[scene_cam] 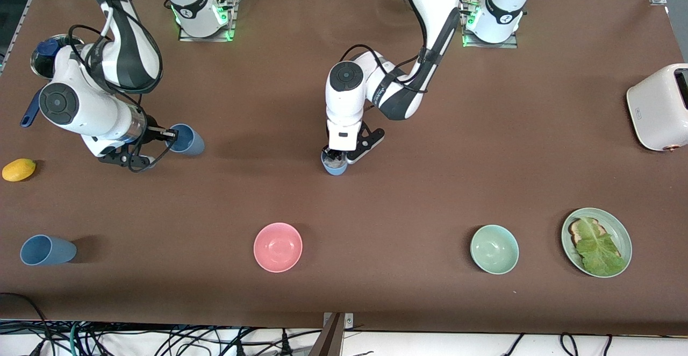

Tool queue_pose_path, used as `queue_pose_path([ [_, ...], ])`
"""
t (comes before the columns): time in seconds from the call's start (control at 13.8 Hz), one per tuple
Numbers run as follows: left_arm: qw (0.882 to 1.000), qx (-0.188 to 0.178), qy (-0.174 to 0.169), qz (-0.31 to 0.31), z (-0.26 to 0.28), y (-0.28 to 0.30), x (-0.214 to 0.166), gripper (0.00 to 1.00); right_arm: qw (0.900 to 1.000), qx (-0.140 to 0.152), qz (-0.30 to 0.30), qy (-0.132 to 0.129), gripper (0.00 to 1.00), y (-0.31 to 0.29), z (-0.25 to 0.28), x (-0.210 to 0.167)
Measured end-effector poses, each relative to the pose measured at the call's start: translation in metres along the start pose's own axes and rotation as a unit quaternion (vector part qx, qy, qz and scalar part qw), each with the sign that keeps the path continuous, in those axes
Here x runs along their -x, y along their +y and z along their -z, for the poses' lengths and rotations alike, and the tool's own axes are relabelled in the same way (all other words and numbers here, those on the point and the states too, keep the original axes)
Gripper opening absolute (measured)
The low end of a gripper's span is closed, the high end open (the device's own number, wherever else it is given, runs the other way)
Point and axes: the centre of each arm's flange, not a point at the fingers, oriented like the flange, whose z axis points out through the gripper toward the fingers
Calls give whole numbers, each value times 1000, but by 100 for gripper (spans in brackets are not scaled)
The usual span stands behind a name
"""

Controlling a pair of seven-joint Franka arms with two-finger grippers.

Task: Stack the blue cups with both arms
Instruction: 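Set down the tissue cup, open the left gripper while the right gripper grasps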

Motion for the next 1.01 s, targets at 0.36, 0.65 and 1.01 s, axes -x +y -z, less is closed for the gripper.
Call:
queue_pose_path([
  [0.36,1000,16,0,1,18,7,-1,52,1000,3,-22,2,5,-70,45,15],
  [0.65,999,28,0,-18,53,13,-4,58,999,5,-35,13,5,-113,58,29],
  [1.01,999,23,-3,-46,90,10,-7,65,998,-15,-52,13,5,-137,67,35],
])
